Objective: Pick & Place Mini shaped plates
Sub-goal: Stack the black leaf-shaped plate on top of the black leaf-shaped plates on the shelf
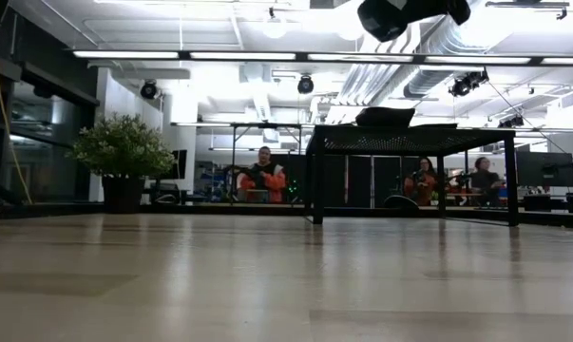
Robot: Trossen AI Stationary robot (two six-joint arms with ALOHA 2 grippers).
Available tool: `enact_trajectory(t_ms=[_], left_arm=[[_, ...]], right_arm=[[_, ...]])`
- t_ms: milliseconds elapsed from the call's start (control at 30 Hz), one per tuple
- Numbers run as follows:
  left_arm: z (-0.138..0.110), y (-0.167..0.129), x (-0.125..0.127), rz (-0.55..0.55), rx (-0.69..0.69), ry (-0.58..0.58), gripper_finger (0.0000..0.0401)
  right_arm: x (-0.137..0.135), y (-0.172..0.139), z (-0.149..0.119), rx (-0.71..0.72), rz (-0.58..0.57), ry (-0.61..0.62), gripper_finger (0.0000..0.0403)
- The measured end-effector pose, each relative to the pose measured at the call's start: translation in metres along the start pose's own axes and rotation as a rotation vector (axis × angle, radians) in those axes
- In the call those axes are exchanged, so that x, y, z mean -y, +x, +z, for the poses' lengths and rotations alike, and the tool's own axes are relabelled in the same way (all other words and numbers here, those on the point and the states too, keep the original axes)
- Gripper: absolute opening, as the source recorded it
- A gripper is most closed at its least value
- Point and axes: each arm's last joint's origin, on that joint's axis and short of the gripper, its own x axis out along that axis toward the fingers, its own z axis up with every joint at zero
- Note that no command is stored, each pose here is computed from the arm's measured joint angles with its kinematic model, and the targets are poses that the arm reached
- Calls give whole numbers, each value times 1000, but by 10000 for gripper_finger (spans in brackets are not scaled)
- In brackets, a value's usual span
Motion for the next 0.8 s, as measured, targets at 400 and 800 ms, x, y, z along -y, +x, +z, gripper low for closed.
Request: enact_trajectory(t_ms=[400, 800], left_arm=[[-27, 2, 0, -7, -53, -11, 172], [-93, -14, -28, -130, 73, -235, 172]], right_arm=[[21, -8, 16, -25, -49, 8, 0], [48, -11, 14, -155, -147, 77, 0]])
